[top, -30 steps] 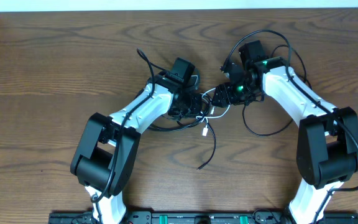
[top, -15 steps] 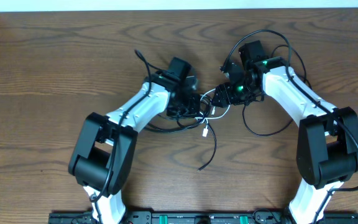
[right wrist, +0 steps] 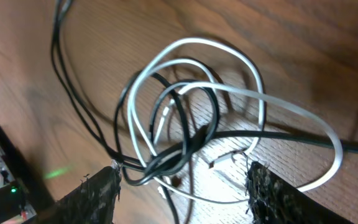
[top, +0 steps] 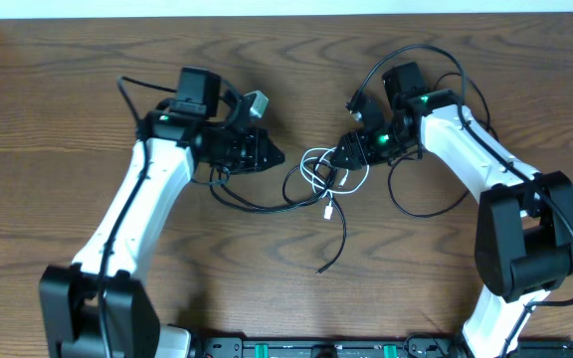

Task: Untangle cables
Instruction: 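Pull the grippers apart, stretching the tangle between left and right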

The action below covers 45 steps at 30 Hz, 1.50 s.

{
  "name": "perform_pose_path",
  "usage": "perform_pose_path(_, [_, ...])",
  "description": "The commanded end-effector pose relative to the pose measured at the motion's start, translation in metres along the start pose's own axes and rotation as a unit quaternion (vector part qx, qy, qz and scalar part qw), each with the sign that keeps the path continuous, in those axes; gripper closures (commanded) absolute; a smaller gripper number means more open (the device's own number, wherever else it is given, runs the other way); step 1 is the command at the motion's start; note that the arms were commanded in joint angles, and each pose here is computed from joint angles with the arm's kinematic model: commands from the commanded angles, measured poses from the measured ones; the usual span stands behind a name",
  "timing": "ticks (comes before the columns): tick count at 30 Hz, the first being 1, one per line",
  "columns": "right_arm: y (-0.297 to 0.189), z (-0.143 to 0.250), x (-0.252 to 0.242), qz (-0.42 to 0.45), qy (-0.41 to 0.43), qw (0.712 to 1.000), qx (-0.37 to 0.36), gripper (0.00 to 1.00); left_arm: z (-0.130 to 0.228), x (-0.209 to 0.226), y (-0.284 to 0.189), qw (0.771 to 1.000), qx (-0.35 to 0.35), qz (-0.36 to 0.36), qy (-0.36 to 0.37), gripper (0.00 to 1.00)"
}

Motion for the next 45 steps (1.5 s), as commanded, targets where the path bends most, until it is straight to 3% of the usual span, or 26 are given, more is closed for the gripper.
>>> perform_pose_path(1, [-0.034, -0.018, 0.025, -0.012, -0.053, 0.997, -0.056, 0.35, 0.005, -0.01, -0.015, 0.998, -0.005, 0.049, 0.034, 0.92])
perform_pose_path(7, [-0.045, -0.019, 0.038, -0.006, -0.065, 0.996, -0.066, 0.33, 0.005, -0.01, -0.019, 0.998, -0.014, 0.044, 0.035, 0.93])
perform_pose_path(15, [-0.039, -0.003, 0.014, 0.136, 0.085, 0.987, -0.029, 0.31, 0.0, -0.001, 0.017, 1.0, 0.005, -0.024, 0.017, 0.92])
perform_pose_path(22, [-0.062, 0.005, -0.019, 0.159, 0.141, 0.976, -0.043, 0.3, 0.002, 0.001, 0.08, 0.995, 0.045, -0.078, 0.037, 0.7])
perform_pose_path(30, [-0.079, 0.016, -0.04, 0.158, 0.152, 0.975, -0.039, 0.3, 0.001, 0.002, 0.142, 0.988, 0.039, -0.11, 0.097, 0.64])
perform_pose_path(40, [-0.078, 0.02, -0.039, 0.156, 0.135, 0.978, -0.023, 0.29, 0.006, 0.025, 0.191, 0.981, 0.039, -0.169, 0.088, 0.65])
perform_pose_path(45, [-0.077, 0.02, -0.037, 0.155, 0.133, 0.979, -0.022, 0.29, 0.004, 0.026, 0.191, 0.981, 0.037, -0.17, 0.081, 0.92])
Point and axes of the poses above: each gripper's point midway between its finger pads, its own y axis out along the fingers, its own x axis along the line the jaws close on, z = x × y, the point moved 10 cm from there along -y, back along the fingers, and after that the axes turned 10 degrees about -y, right-handed, at the moved point
